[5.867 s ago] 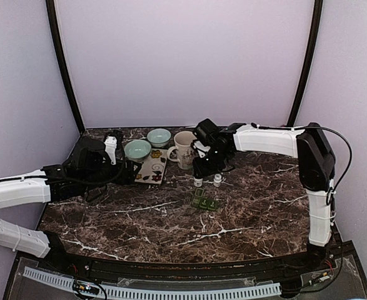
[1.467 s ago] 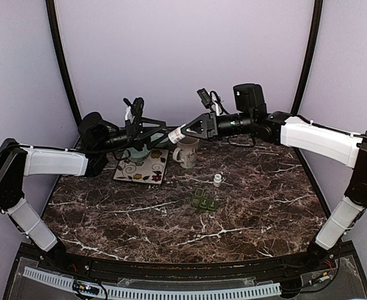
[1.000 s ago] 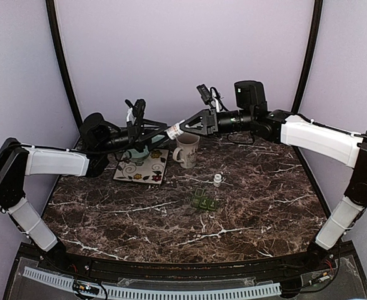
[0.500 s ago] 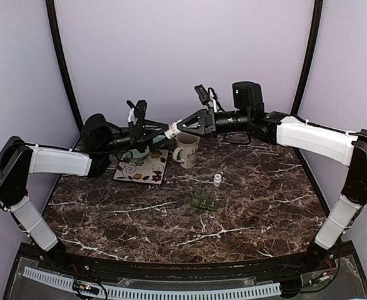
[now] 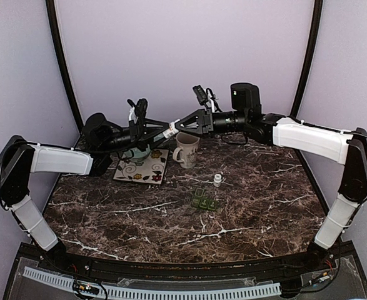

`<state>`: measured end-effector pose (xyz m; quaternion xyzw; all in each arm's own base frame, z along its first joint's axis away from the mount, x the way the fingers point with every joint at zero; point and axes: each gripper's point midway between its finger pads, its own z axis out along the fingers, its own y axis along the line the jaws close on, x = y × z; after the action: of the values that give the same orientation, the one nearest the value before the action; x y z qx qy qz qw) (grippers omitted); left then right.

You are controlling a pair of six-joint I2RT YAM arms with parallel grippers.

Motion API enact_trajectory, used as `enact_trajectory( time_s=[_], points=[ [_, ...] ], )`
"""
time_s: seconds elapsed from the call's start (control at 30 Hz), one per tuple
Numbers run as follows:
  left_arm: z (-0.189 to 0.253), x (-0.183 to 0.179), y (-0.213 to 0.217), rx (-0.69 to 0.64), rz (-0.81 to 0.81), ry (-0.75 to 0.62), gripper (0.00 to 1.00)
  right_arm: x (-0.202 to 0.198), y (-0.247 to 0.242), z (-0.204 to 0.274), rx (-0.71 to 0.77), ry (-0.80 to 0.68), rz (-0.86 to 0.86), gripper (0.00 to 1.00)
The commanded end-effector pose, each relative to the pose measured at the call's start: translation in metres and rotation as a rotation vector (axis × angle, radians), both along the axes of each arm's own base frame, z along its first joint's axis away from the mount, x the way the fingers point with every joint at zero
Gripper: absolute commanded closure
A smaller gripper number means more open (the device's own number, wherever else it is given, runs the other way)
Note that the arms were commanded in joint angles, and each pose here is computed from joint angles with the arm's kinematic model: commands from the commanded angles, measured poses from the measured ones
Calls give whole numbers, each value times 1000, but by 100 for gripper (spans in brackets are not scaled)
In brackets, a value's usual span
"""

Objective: Sort the pills into containers
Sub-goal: Pass from the right arm to the left

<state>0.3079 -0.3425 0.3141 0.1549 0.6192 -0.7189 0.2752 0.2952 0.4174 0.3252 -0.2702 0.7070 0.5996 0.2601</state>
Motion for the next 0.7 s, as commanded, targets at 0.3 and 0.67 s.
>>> enact_trajectory(
  time_s=[0.3,0.67],
  points=[
    [21,-4,1,-44,-25,-61,43,13,0,4,61,-14,-13,100],
    [19,-4,2,-48,-24,-54,39,15,1,0,69,-2,-17,100]
  ],
)
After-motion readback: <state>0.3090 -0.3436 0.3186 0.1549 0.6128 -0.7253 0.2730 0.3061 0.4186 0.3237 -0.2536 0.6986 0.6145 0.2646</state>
